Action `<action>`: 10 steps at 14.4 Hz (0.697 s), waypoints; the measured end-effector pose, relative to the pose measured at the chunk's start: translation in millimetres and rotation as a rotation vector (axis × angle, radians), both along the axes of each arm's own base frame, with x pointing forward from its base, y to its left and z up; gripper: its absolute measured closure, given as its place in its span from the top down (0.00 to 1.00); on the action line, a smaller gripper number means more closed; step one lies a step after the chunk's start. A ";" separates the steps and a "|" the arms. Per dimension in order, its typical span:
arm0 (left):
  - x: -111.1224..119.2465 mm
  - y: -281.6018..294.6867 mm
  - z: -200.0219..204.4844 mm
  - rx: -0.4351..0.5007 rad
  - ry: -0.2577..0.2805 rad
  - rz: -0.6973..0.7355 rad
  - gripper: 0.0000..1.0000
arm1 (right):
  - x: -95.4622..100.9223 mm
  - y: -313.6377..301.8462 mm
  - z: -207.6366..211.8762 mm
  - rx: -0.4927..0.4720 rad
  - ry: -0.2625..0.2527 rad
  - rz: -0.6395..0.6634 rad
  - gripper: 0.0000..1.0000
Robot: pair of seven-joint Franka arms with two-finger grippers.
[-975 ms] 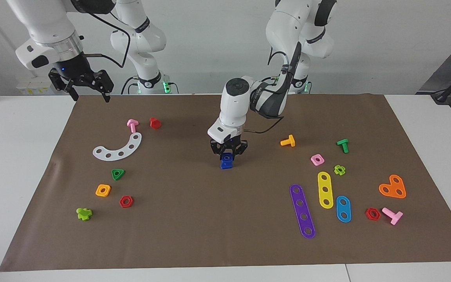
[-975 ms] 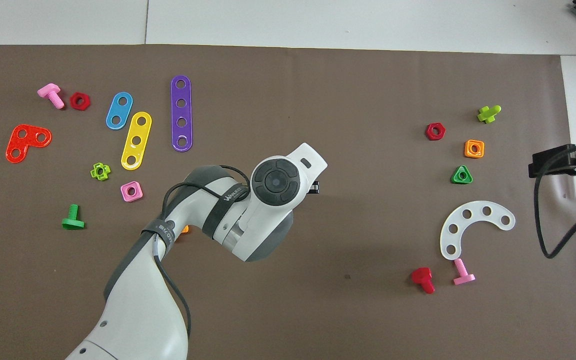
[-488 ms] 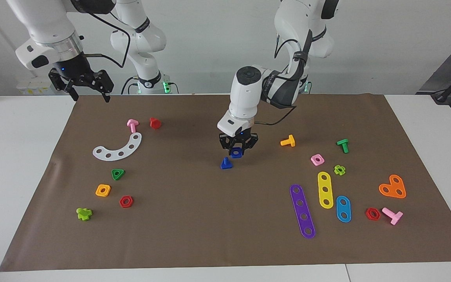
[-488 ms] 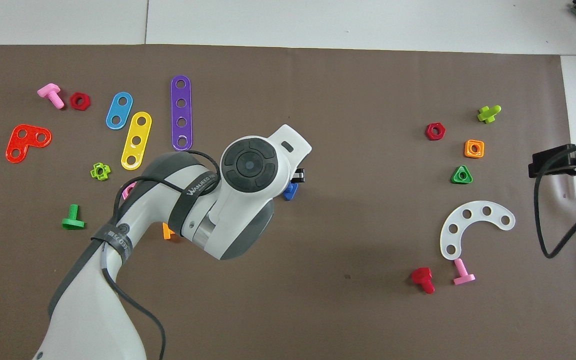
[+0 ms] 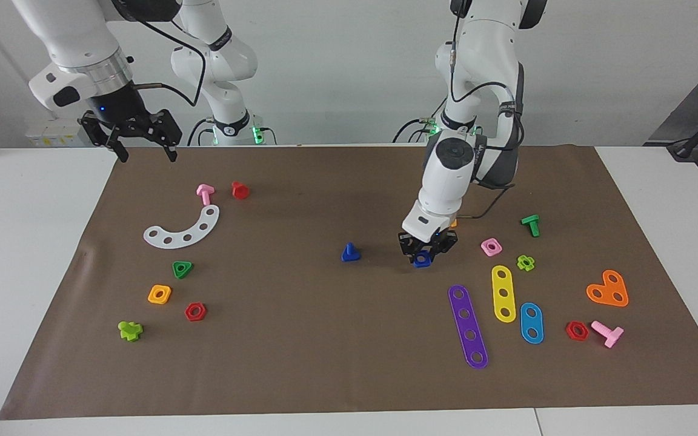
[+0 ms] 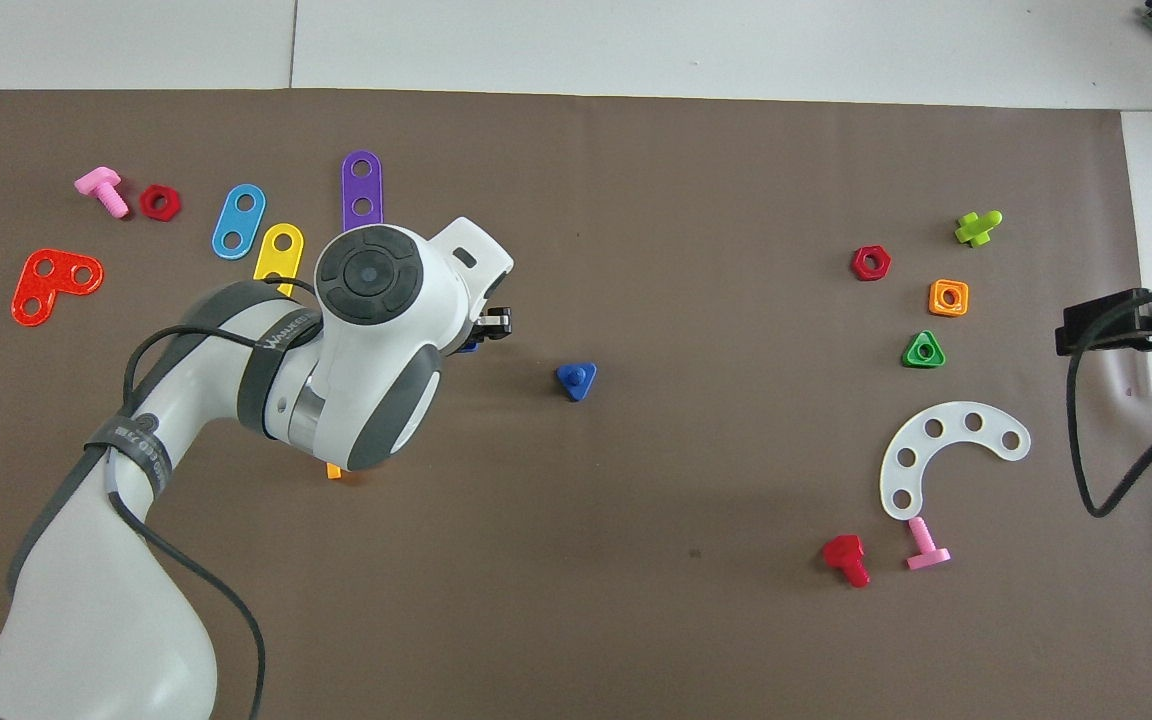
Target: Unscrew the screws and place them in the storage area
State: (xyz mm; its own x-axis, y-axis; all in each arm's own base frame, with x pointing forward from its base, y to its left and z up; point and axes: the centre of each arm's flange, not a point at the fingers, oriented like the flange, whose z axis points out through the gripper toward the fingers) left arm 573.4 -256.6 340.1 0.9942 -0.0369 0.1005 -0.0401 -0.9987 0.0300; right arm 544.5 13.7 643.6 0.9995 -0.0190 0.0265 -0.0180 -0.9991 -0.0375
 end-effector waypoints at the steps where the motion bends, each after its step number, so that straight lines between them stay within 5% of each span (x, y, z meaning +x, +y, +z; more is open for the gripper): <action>1: 1.9 15.9 -7.1 0.006 0.004 -0.011 0.47 | 1.1 14.5 -3.9 0.008 0.003 0.011 1.00; 5: -2.5 55.6 -26.5 0.025 0.035 -0.041 0.47 | 14.6 136.8 -51.5 0.036 -0.030 -0.023 1.00; 10: -13.0 68.4 -34.4 0.031 0.046 -0.074 0.49 | 28.9 305.0 -182.9 0.081 -0.057 -0.084 1.00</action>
State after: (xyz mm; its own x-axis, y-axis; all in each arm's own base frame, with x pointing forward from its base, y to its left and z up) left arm 560.4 -188.2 305.7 0.9922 -0.1125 0.0529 -0.1128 -0.9936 0.0023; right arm 573.4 318.7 460.7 0.9912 -0.1068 0.0785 -0.0968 -0.9879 -0.1215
